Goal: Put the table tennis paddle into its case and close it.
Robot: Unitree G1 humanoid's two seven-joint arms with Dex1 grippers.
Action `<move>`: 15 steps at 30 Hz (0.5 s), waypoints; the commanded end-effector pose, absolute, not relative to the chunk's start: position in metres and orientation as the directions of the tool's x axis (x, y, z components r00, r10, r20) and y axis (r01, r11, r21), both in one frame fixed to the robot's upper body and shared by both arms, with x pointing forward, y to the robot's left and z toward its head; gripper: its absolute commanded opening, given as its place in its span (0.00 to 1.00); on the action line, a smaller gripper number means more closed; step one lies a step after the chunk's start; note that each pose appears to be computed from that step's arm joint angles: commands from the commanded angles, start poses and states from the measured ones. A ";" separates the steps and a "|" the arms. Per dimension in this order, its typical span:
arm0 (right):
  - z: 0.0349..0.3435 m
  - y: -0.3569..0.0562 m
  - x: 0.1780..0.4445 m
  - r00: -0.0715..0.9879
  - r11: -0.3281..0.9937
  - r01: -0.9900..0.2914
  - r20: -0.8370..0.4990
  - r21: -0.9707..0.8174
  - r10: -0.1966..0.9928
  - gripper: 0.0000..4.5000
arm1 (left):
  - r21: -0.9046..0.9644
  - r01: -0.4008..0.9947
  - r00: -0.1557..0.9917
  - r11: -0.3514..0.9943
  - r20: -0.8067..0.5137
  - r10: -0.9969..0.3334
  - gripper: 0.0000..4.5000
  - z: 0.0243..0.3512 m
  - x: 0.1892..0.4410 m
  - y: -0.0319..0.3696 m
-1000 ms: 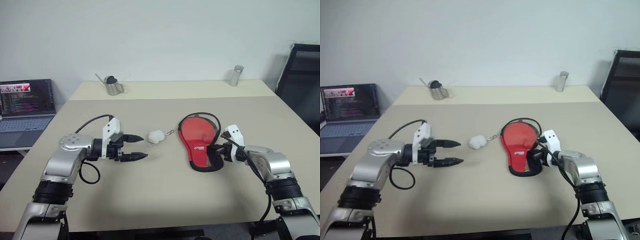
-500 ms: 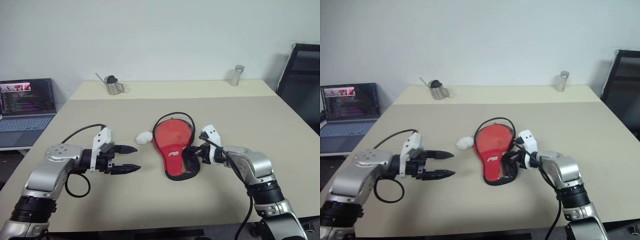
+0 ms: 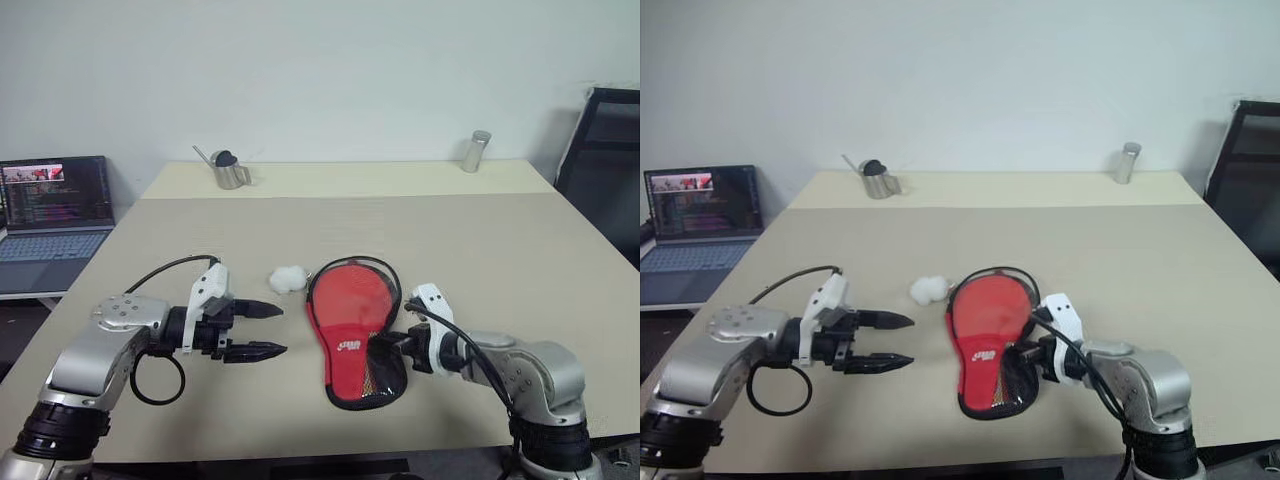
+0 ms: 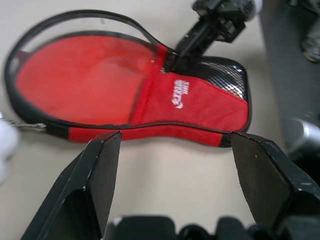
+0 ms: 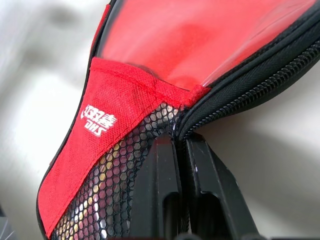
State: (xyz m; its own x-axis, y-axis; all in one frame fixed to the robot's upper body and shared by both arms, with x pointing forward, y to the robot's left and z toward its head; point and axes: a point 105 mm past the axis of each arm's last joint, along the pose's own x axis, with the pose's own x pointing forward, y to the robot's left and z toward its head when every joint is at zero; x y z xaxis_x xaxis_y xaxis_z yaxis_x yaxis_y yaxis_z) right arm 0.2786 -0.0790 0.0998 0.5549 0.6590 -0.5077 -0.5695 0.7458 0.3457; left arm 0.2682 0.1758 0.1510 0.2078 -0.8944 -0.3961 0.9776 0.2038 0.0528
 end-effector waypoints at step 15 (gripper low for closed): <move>0.098 -0.073 0.237 0.556 0.727 -0.563 -0.471 0.393 0.685 0.00 | 0.043 0.994 0.107 0.098 -0.419 -0.902 0.83 0.155 0.256 0.170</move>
